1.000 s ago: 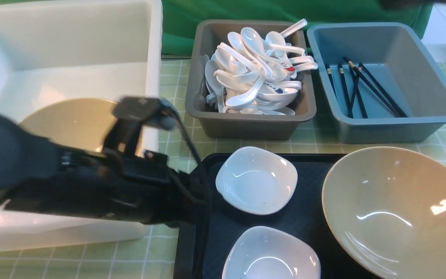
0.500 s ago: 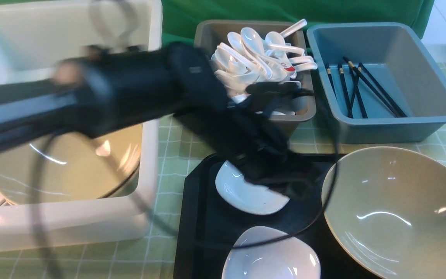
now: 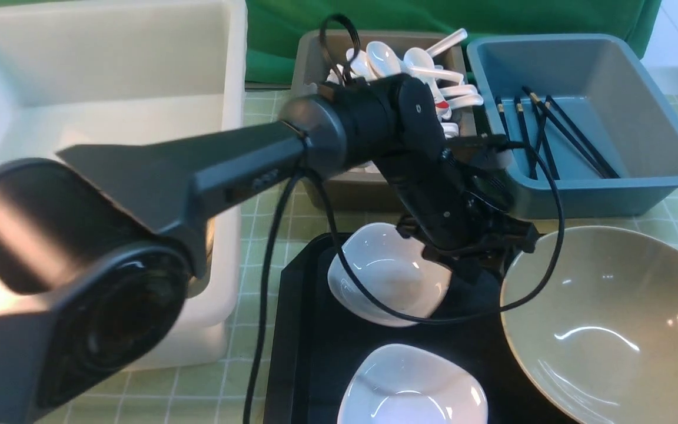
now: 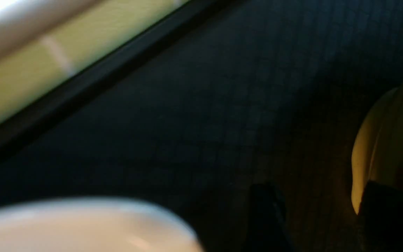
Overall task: On green table put chopsticks spoon bowls plates into blue grey white boxes.
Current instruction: 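Grasp the large bowl on the tray by its rim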
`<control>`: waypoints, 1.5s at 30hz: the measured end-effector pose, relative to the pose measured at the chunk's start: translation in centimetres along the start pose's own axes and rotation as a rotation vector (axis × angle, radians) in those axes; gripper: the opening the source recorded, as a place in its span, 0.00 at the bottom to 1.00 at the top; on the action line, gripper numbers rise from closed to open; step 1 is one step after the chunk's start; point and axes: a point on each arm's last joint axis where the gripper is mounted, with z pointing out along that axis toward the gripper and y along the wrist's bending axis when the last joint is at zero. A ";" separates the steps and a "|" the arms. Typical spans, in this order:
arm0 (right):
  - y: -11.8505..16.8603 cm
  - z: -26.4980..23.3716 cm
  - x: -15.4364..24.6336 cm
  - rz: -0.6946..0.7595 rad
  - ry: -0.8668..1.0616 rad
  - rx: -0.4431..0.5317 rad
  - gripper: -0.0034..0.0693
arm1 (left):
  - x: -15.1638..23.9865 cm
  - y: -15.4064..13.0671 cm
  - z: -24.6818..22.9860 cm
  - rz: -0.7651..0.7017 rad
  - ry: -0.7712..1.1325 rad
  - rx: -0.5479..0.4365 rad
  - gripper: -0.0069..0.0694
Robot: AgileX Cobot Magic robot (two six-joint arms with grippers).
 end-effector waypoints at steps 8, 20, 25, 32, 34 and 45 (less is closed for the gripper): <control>0.0 0.0 0.1 -0.002 0.008 -0.004 0.08 | -0.2 0.5 -0.7 0.023 -0.003 -0.069 0.37; 0.0 0.0 -0.1 0.000 -0.006 0.004 0.08 | -0.1 -1.0 -8.3 0.078 0.007 -0.200 0.56; 0.0 0.0 -0.1 0.000 -0.006 0.004 0.08 | 0.0 -1.2 -5.1 0.050 0.060 -0.033 0.57; 0.0 0.0 -0.1 0.000 -0.006 0.004 0.09 | 0.3 0.0 0.4 0.089 0.113 0.157 0.56; 0.0 0.0 -0.1 0.000 -0.006 0.004 0.09 | 0.3 0.0 0.7 0.093 0.112 0.174 0.53; -0.1 0.0 -0.3 0.005 -0.036 0.012 0.10 | -0.4 1.8 -2.8 0.112 0.068 0.234 0.11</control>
